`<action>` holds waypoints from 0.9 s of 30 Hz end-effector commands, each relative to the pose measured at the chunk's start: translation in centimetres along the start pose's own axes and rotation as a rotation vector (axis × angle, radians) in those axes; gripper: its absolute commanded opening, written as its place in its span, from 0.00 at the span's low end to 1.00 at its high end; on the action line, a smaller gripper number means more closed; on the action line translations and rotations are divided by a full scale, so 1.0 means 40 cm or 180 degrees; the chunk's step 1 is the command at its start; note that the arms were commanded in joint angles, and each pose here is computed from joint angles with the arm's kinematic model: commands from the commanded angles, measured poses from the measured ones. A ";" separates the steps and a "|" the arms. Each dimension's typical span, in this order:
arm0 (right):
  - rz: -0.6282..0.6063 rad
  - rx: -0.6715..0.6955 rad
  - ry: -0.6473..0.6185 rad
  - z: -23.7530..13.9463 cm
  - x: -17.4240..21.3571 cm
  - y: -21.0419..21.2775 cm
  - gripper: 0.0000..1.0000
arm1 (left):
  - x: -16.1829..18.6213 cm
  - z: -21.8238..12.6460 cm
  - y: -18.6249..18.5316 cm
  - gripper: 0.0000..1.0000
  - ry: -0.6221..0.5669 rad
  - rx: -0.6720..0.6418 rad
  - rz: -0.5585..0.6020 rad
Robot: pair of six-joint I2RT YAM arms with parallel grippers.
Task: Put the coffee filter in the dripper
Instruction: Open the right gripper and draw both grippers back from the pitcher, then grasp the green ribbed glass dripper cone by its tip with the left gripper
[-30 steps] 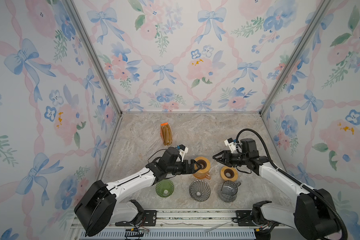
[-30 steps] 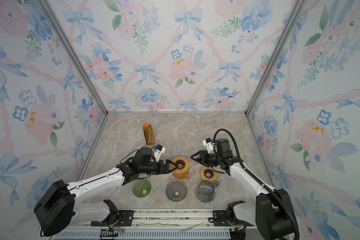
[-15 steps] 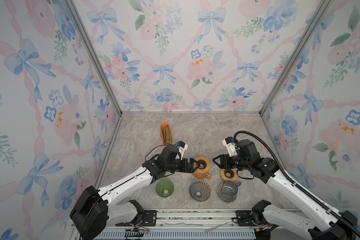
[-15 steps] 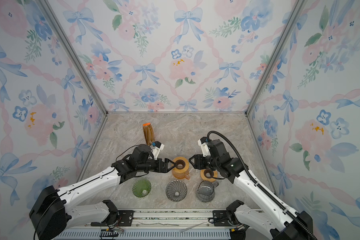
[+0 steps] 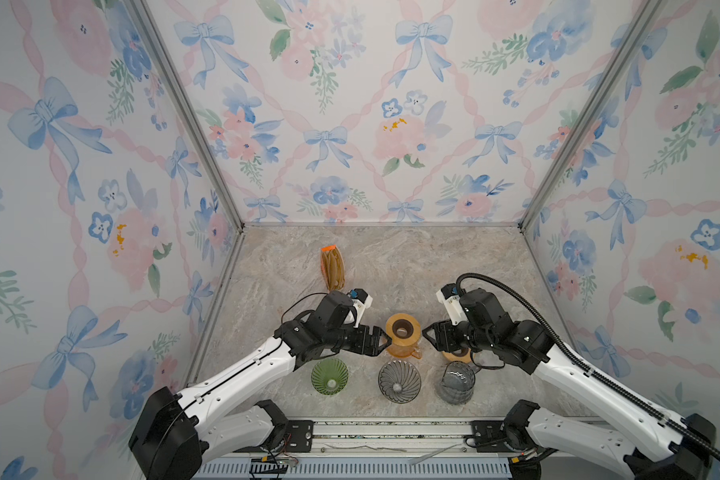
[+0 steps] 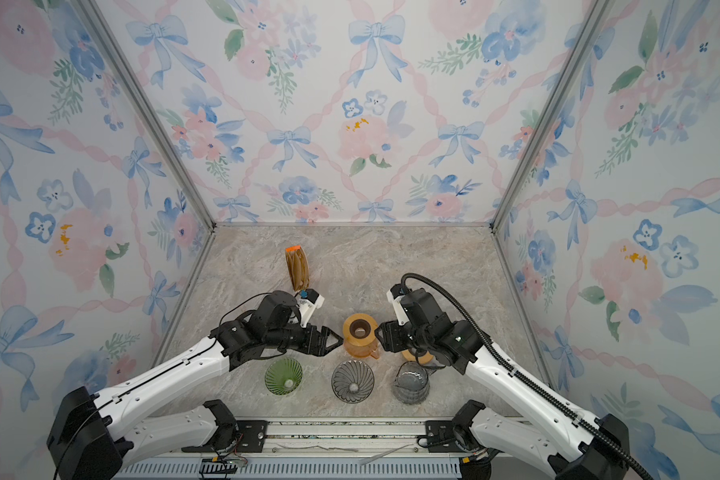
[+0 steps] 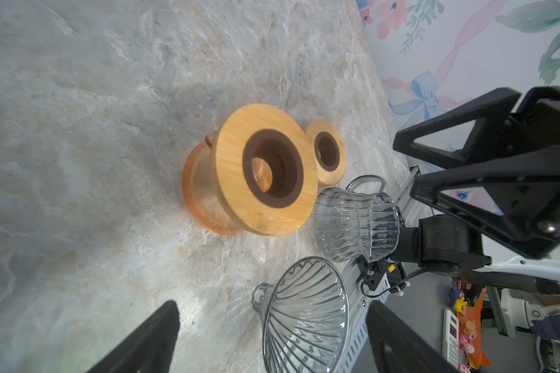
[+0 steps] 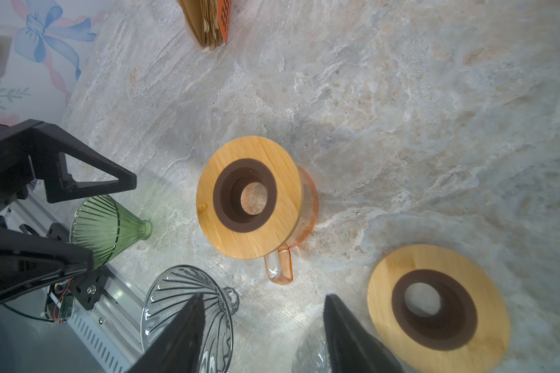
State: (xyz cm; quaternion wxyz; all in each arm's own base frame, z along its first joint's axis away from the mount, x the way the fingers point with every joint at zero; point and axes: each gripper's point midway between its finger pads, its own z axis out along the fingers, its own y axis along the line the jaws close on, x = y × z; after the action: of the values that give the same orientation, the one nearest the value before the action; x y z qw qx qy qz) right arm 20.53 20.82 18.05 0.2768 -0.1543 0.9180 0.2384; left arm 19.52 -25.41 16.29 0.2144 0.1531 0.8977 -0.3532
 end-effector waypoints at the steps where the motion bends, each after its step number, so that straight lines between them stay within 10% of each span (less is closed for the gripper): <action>1: -0.0122 -0.0042 0.0059 0.005 0.009 0.025 0.61 | 0.008 -0.058 0.038 0.91 -0.0004 -0.0391 0.0098; 14: -0.0323 -0.0333 -0.0095 0.023 -0.010 0.134 0.67 | 0.066 -0.212 0.204 0.87 -0.0273 -0.1485 -0.0693; 27: -0.0432 -0.0353 -0.0028 0.043 -0.004 0.141 0.67 | 0.221 -0.190 0.281 0.68 -0.0096 -0.1493 -0.1628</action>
State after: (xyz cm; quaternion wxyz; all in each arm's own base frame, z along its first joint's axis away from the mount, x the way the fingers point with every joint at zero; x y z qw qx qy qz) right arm 18.95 25.83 17.70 0.2766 -0.2185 0.8976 0.2646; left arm 16.10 -11.32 12.04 0.2000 -0.1046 0.9579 -0.1774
